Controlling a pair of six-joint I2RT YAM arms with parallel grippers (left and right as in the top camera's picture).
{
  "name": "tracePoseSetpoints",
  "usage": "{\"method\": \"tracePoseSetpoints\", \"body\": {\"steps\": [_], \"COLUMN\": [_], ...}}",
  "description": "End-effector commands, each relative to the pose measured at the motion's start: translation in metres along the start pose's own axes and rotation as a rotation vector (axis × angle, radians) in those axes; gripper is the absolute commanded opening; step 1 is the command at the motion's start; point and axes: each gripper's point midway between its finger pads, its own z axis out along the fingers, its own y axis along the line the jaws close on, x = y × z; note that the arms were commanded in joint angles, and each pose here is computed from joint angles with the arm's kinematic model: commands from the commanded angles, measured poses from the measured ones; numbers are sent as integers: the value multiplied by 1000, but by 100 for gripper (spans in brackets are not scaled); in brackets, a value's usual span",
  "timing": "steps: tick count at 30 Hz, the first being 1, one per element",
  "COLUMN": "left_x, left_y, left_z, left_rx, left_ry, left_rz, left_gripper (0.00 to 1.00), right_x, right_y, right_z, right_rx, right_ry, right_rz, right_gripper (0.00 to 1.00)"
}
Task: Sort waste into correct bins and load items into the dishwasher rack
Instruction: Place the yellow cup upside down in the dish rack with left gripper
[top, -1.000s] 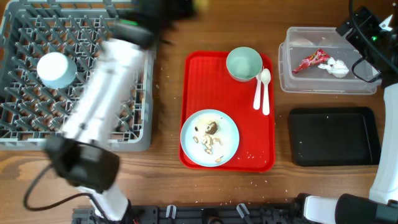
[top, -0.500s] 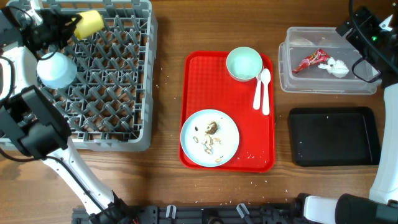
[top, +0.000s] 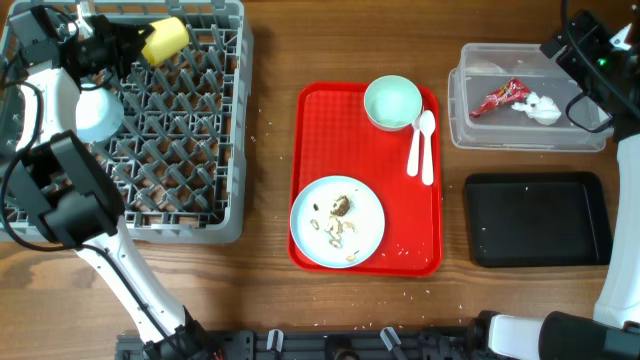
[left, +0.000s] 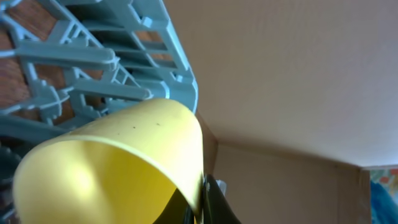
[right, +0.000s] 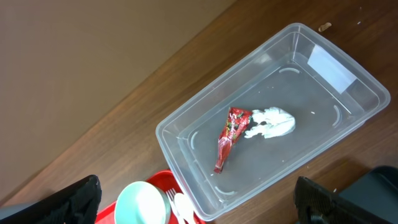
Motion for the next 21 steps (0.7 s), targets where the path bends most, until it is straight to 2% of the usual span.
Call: {"method": "tracePoseSetpoints", "body": {"steps": [1,4,5,6,7,9,10,13,16,17,18,20,21], "left_x": [-20,-33,-38,-42,-44,-45,-43,-43,-41,-34,-25,-1,9], "left_y": [50,60,64,68,71,77,81,72,29,2,-16,-44,-48], "left_z": [-13,-41,-53,-61,-68,-77,-82,-100,-116,-115,-109,-82,-64], "left_rx": [-165,-160,-160,-162,-165,-182,-191,-191,-169,-160,-158,-176,-208], "left_ry": [-119,-157,-176,-189,-198,-198,-195,-216,-252,-252,-237,-185,-167], "left_rz": [-82,-123,-138,-151,-150,-87,-91,-107,-28,56,121,240,278], "left_gripper": [4,5,10,24,46,69,72,72,65,52,32,6,4], "right_x": [-4,-4,-4,-4,-4,-4,-4,-4,-4,-4,-4,-4,-4], "right_y": [-3,-3,-3,-3,-3,-3,-3,-3,-3,-3,-3,-3,-3], "right_z": [-3,-3,-3,-3,-3,-3,-3,-3,-3,-3,-3,-3,-3], "right_rx": [12,12,13,13,12,12,12,12,12,12,12,13,12], "right_ry": [-17,-17,-16,-16,-17,-17,-17,-17,-17,-17,-16,-16,-17], "right_rz": [9,9,9,9,9,9,9,9,9,9,9,9,9], "right_gripper": [100,100,100,100,100,100,100,100,100,100,100,100,100]}}
